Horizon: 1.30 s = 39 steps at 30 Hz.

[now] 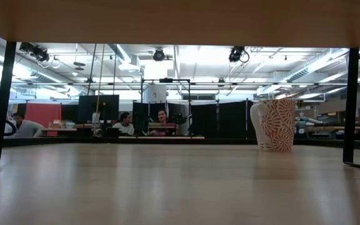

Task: Place coffee mugs
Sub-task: Put the light yellow rim mug on the shelf

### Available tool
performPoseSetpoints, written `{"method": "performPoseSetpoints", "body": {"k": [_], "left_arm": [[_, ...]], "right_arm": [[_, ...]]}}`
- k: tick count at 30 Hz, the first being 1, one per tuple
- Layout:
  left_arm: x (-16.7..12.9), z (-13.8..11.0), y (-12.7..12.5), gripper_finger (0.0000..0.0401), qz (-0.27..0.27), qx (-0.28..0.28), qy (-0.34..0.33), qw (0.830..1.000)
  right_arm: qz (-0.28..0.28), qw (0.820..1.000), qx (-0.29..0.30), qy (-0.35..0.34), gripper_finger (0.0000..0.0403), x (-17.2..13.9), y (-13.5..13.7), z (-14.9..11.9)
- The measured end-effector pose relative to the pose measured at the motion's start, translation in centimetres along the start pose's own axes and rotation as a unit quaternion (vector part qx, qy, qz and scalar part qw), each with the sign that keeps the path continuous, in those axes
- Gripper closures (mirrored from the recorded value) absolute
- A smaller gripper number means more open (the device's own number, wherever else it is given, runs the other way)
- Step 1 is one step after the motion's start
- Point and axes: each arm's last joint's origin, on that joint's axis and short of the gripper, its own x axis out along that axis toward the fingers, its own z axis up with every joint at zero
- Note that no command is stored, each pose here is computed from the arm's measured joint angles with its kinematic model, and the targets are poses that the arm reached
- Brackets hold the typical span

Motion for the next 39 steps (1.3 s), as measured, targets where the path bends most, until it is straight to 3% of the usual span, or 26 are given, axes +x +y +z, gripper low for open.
{"method": "performPoseSetpoints", "body": {"k": [31,39], "left_arm": [[0.0,0.3,0.1,0.0189,0.003,0.002,-0.013,1.0],[0.0,0.8,0.2,0.0189,0.012,0.005,-0.039,0.999]], "right_arm": [[0.042,0.999,-0.023,-0.022,0.0338,0.0,0.5,0.6],[0.042,0.998,-0.027,-0.037,0.0338,-2.0,1.1,1.0]]}}
